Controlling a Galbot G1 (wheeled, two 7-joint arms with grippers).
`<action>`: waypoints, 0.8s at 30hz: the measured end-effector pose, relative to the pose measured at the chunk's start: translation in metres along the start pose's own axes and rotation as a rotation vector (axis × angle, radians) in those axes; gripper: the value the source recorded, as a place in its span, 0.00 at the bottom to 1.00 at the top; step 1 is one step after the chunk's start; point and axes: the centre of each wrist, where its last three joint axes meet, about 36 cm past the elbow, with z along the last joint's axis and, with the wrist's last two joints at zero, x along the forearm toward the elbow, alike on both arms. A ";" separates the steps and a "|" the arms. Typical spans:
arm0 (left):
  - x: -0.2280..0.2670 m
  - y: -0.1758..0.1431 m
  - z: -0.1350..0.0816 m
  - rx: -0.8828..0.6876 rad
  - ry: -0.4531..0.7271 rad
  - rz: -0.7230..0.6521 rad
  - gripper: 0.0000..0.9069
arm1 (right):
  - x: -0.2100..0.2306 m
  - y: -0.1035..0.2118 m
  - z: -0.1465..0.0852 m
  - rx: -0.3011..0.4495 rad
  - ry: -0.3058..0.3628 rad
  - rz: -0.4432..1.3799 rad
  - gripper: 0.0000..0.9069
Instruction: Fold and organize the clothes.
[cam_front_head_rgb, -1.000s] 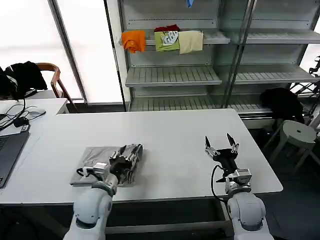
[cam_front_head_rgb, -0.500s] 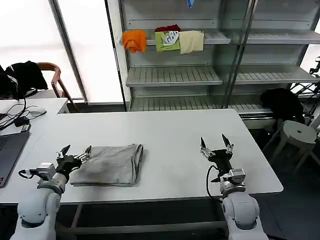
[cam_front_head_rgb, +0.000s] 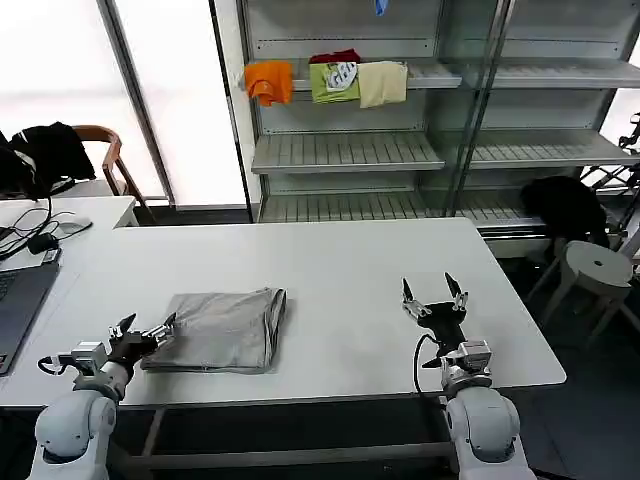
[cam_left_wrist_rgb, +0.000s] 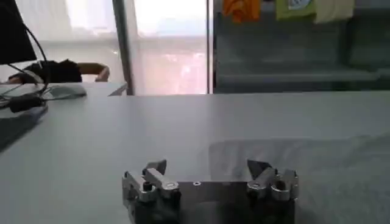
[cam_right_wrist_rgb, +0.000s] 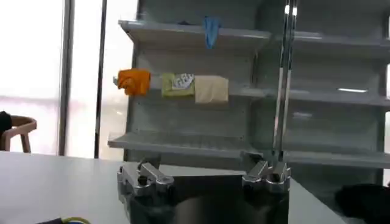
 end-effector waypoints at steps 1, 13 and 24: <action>-0.001 0.000 0.002 -0.001 0.004 -0.002 1.00 | 0.000 0.000 0.001 0.000 0.001 0.000 1.00; -0.013 -0.013 0.019 0.004 0.022 0.012 0.01 | 0.000 0.000 0.003 0.005 0.003 -0.001 1.00; -0.014 -0.020 0.024 0.003 0.003 0.043 0.01 | -0.001 -0.003 0.000 0.011 -0.006 0.006 1.00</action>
